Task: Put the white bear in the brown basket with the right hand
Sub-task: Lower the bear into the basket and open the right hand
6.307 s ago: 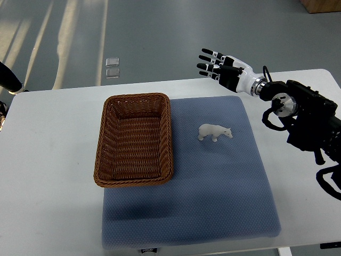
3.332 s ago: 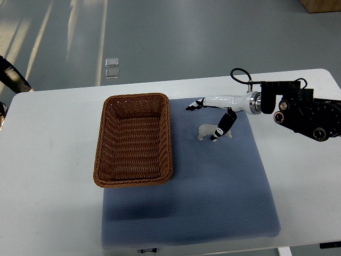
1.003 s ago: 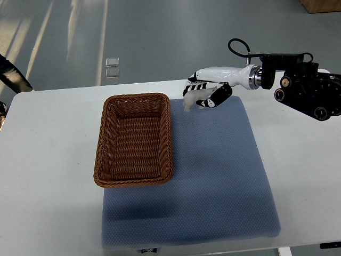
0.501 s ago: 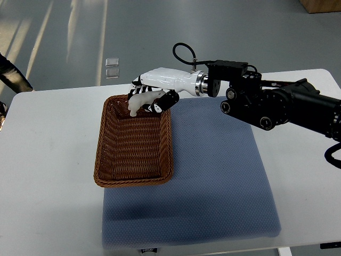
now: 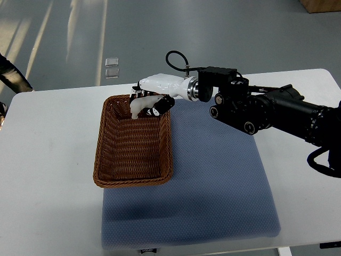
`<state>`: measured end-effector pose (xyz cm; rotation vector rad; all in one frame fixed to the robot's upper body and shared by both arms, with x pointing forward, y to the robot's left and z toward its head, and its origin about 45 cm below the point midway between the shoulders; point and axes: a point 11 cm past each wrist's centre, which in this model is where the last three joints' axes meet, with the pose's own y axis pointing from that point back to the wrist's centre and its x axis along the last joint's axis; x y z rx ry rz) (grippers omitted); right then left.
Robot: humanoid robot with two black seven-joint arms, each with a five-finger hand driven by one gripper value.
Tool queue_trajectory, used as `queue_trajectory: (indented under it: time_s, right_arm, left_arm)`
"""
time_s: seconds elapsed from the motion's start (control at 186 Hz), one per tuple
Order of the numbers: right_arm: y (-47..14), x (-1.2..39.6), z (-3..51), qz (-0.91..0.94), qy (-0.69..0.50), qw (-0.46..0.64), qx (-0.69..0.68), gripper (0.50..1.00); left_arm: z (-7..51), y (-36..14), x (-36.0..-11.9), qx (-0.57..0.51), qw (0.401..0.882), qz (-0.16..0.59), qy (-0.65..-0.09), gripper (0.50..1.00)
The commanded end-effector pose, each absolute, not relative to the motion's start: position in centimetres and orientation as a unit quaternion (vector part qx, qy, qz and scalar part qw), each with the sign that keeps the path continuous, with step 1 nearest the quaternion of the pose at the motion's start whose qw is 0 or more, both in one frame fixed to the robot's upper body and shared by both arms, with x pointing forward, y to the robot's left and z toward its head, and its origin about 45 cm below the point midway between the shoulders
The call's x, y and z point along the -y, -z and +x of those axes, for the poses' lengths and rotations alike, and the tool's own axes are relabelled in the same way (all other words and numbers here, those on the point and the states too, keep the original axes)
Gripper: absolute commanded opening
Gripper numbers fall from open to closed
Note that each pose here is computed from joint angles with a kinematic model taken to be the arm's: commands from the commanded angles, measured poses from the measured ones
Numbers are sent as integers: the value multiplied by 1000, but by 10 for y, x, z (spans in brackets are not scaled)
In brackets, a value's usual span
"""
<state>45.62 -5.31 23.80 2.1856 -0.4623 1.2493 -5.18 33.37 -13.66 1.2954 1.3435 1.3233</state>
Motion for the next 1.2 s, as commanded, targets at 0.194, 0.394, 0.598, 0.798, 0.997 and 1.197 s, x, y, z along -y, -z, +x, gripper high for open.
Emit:
queue_trajectory:
  time_s: [0.194, 0.394, 0.598, 0.798, 0.997, 1.197]
  right_arm:
    - [-235, 54, 455, 822, -460, 286, 178, 500]
    - [-235, 55, 455, 821, -461, 284, 180, 533]
    - [-226, 57, 452, 824, -454, 287, 180, 590]
    - [-225, 57, 452, 826, -452, 284, 183, 795]
    - [-232, 56, 454, 819, -467, 266, 202, 913]
    - [-258, 55, 465, 844, -408, 210, 279, 911]
  left_arm:
    - [-52, 137, -334, -535, 414, 515, -526, 1000]
    - [-52, 137, -334, -535, 414, 515, -526, 1000]
    - [-52, 137, -334, -535, 414, 515, -526, 1000]
    - [-52, 137, -334, -535, 414, 515, -526, 1000]
    - [-52, 137, -334, -535, 414, 515, -526, 1000]
    - [-52, 137, -334, -535, 414, 515, -526, 1000]
